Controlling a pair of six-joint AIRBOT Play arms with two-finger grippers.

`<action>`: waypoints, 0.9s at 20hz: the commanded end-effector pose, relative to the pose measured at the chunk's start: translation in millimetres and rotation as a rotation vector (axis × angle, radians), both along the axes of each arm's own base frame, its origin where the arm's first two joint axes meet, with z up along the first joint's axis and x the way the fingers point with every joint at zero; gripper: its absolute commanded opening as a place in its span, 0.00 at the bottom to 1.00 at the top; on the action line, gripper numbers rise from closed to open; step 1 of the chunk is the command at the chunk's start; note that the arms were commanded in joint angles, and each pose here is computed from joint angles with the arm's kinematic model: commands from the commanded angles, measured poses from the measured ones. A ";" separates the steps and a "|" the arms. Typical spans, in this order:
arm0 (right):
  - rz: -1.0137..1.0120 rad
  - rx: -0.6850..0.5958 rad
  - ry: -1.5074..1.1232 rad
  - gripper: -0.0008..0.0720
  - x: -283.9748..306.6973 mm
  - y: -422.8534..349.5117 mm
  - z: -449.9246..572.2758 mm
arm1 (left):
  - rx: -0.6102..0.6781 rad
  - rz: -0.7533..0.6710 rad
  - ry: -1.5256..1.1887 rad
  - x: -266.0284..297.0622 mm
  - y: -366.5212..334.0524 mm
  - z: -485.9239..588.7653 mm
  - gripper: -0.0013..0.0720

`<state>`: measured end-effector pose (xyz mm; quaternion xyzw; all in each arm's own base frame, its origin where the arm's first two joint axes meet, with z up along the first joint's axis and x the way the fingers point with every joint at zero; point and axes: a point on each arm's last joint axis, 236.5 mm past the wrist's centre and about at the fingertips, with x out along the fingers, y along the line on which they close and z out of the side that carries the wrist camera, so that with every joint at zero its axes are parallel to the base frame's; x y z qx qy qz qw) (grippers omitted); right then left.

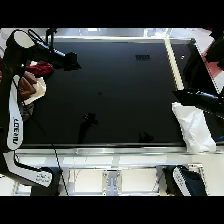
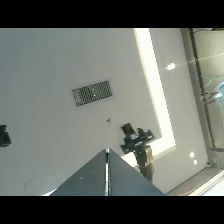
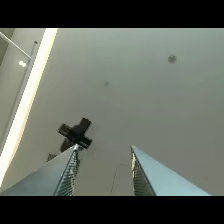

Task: Fold the shirts.

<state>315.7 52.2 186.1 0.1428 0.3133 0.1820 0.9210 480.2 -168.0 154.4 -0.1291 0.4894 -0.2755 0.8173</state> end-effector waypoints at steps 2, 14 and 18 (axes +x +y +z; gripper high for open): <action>0.001 0.001 0.000 0.51 0.0 0.4 0.3 | 0.000 0.000 0.000 0.1 0.1 -0.2 0.03; 0.001 0.001 0.000 0.51 0.0 0.4 0.3 | 0.000 -0.001 0.000 0.1 -0.4 -0.3 0.03; -0.053 0.000 -0.061 0.51 12.5 -9.5 11.0 | 0.030 0.018 -0.003 8.9 6.3 -11.0 0.04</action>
